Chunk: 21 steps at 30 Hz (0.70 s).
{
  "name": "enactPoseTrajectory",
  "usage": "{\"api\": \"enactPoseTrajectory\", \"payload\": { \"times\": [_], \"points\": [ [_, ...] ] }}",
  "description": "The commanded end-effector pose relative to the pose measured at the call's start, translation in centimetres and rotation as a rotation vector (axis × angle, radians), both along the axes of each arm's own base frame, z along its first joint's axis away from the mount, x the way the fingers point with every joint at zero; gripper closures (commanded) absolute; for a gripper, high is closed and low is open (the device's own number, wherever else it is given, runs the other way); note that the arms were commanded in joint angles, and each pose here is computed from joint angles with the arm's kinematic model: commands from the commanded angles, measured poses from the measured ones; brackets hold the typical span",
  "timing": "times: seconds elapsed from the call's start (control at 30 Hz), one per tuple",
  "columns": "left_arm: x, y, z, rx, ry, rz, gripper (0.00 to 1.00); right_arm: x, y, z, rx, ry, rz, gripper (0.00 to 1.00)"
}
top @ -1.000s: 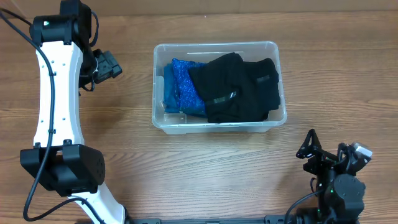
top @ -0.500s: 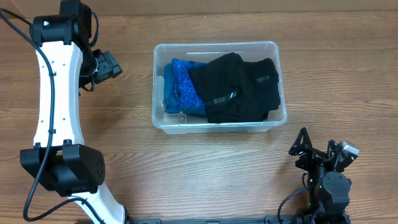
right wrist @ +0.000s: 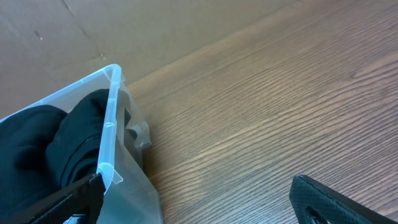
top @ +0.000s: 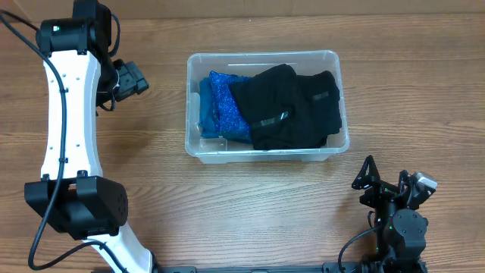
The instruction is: Pack container
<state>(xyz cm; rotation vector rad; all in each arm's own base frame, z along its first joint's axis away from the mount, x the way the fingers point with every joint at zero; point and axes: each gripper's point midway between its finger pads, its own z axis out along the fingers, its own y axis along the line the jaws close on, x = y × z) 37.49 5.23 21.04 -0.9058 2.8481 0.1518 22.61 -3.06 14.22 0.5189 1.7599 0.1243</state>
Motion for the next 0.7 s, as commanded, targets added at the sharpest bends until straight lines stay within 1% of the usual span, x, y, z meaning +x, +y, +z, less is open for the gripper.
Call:
{"api": "enactPoseTrajectory", "payload": {
  "times": [0.0,0.07,0.13,0.17,0.2,0.3,0.33,0.37,0.43,0.53,0.6,0.67],
  "points": [
    [-1.6,-0.9,4.8,0.015,-0.140,-0.008,0.00,0.0,-0.1,0.0,0.008,-0.011,-0.008,0.00],
    [-3.4,-0.9,8.3,0.115,-0.236,-0.067,0.00,0.0,-0.1,0.0,0.008,-0.011,-0.008,0.00],
    [-5.5,-1.8,10.0,0.143,-0.287,-0.112,0.00,0.0,-0.1,0.0,0.008,-0.012,-0.008,0.00],
    [-6.4,-1.6,10.8,0.192,-0.318,-0.127,0.00,0.0,-0.1,0.0,0.008,-0.011,-0.008,0.00],
    [-7.1,-1.6,11.9,0.227,-0.397,-0.130,0.00,0.0,-0.1,0.0,0.007,-0.011,-0.008,0.00],
    [-7.1,-3.0,13.5,0.221,-0.625,-0.257,0.00,0.0,-0.1,0.0,0.008,-0.012,-0.008,0.00],
    [-7.3,-4.1,13.8,0.206,-0.722,-0.344,0.00,0.0,-0.1,0.0,0.008,-0.011,-0.008,0.00],
    [-7.8,-4.7,13.8,0.201,-0.794,-0.397,0.00,0.0,-0.1,0.0,0.008,-0.011,-0.008,0.00],
    [-8.9,-5.0,13.3,0.211,-0.881,-0.428,0.00,0.0,-0.1,0.0,0.008,-0.011,-0.008,0.00],
    [-11.2,-4.6,10.2,0.241,-0.983,-0.417,0.00,0.0,-0.1,0.0,0.008,-0.011,-0.008,0.00],
    [-12.1,-4.5,8.1,0.244,-1.007,-0.414,0.00,0.0,-0.1,0.0,0.008,-0.011,-0.008,0.00],
    [-13.0,-4.6,5.0,0.232,-1.026,-0.406,0.00,0.0,-0.1,0.0,0.008,-0.011,-0.008,0.00]
  ]
}}
